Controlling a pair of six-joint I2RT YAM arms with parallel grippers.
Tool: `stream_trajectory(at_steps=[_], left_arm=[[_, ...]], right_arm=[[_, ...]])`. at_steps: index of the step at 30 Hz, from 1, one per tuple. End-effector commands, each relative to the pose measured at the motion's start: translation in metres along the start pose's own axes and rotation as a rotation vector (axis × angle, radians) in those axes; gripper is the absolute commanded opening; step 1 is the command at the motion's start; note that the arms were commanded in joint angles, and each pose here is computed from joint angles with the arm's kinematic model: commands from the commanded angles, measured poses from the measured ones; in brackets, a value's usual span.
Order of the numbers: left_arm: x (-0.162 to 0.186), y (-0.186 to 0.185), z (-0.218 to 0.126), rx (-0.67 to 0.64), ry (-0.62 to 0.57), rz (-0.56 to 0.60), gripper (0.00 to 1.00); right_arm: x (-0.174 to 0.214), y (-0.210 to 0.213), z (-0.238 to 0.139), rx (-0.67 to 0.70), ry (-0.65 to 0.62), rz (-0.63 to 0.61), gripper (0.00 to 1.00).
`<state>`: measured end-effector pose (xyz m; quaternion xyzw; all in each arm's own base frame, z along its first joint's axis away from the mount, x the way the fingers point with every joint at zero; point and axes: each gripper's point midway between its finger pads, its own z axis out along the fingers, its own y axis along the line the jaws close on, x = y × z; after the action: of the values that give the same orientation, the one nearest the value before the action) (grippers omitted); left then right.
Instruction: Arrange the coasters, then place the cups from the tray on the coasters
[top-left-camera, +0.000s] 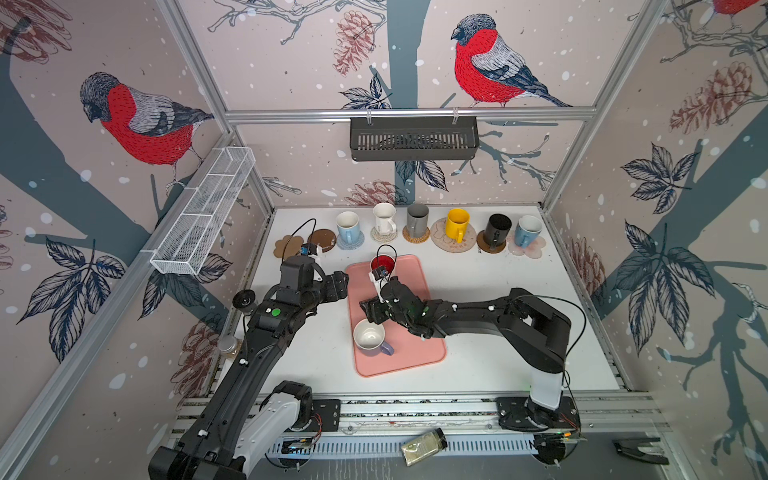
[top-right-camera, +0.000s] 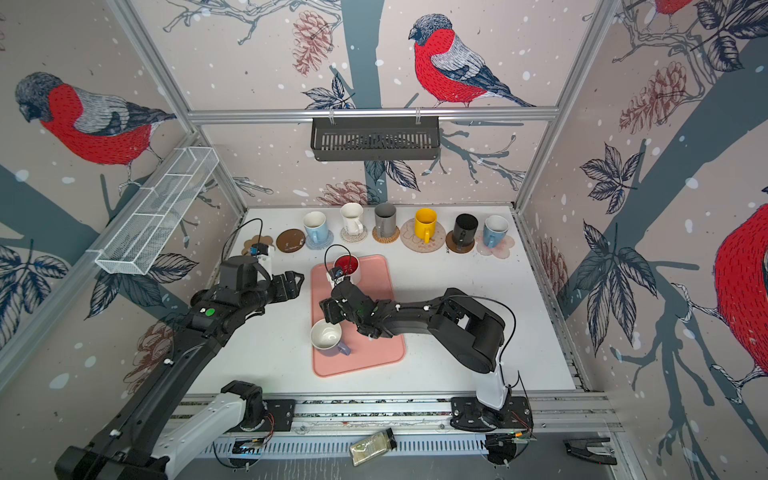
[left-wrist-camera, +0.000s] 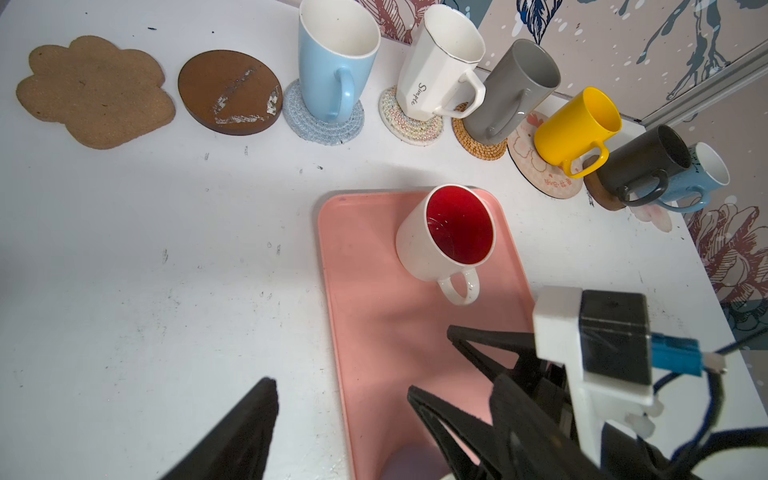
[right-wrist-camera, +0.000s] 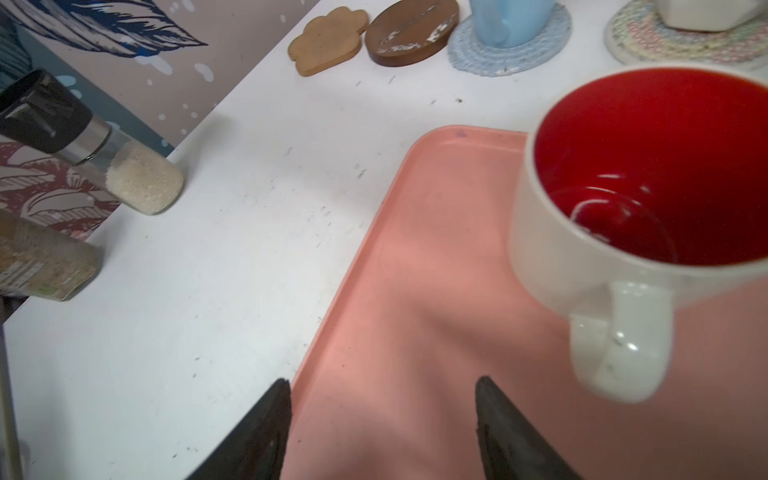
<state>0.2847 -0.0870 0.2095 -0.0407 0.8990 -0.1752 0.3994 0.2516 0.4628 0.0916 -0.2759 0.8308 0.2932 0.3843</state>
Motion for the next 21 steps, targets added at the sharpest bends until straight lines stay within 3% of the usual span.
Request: stream_trajectory(at_steps=[1,10,21], left_arm=[[-0.001,0.001,0.001,-0.004,-0.008,0.003,0.8],[-0.001,-0.012,0.013,0.018,0.024,-0.011,0.74],[0.039,-0.062,0.062,-0.043,0.08,-0.017,0.74]], right_arm=[[-0.015,0.007,-0.005,-0.055,-0.047,-0.008,0.7],[-0.028,-0.029,-0.066,-0.006,-0.127,0.059,0.7],[-0.038,-0.152,-0.177,0.274,-0.286,0.349,0.73]])
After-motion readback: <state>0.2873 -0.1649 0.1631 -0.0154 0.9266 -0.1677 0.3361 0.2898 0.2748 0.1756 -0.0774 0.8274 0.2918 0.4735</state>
